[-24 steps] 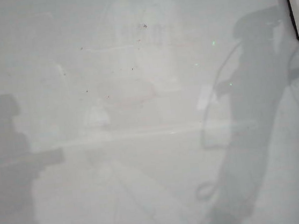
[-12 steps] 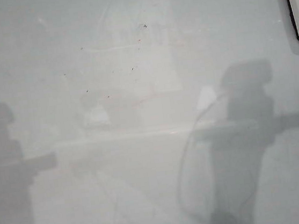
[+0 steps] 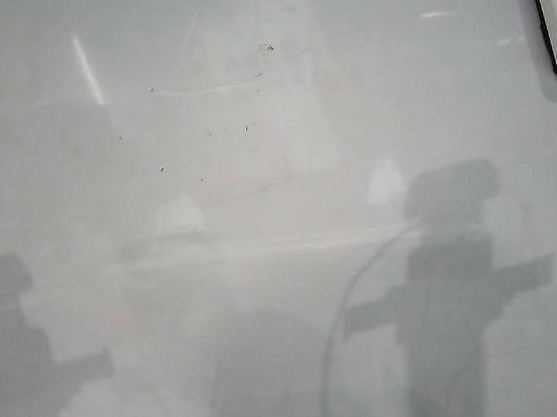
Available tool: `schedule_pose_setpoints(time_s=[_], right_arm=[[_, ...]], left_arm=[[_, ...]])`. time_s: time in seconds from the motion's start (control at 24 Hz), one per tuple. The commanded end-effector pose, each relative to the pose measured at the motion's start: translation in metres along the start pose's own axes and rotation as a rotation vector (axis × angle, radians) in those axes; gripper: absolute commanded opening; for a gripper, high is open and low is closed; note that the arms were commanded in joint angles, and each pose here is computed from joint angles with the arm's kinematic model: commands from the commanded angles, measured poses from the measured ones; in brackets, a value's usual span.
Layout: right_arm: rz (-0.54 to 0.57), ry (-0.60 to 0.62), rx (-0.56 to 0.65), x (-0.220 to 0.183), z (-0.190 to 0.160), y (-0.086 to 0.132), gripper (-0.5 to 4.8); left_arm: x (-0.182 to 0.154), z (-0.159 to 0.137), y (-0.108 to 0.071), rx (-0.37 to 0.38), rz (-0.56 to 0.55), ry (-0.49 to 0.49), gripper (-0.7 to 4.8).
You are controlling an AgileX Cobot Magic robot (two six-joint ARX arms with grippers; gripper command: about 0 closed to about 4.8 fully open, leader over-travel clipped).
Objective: Grab the whiteboard eraser that is attached to the surface of the whiteboard and use it to clean the writing on the whiteboard.
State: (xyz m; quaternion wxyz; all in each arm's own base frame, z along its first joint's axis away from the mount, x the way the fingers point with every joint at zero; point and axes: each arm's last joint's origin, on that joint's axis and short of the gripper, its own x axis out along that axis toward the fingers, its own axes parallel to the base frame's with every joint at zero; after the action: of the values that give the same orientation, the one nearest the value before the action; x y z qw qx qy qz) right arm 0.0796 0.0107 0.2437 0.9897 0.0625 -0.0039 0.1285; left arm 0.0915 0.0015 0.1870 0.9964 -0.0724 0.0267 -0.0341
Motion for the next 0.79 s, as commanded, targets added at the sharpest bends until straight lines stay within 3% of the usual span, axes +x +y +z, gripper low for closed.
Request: schedule_pose_setpoints(time_s=[0.04, 0.21, 0.37, 0.79], right_arm=[[0.003, 0.003, -0.007, 0.002, -0.004, -0.001, 0.03], [-0.004, -0.033, -0.139, 0.006, -0.012, -0.003, 0.03], [0.001, -0.051, -0.139, 0.012, -0.028, -0.006, 0.03], [0.004, 0.103, -0.100, 0.013, -0.047, -0.008, 0.03]], left_arm=[[0.003, -0.010, 0.002, -0.032, -0.004, 0.019, -0.05], [0.006, -0.020, 0.004, -0.028, 0.002, 0.027, -0.05], [0.008, -0.027, 0.005, -0.031, 0.003, 0.045, -0.05], [0.008, -0.029, 0.005, -0.034, 0.003, 0.056, -0.05]])
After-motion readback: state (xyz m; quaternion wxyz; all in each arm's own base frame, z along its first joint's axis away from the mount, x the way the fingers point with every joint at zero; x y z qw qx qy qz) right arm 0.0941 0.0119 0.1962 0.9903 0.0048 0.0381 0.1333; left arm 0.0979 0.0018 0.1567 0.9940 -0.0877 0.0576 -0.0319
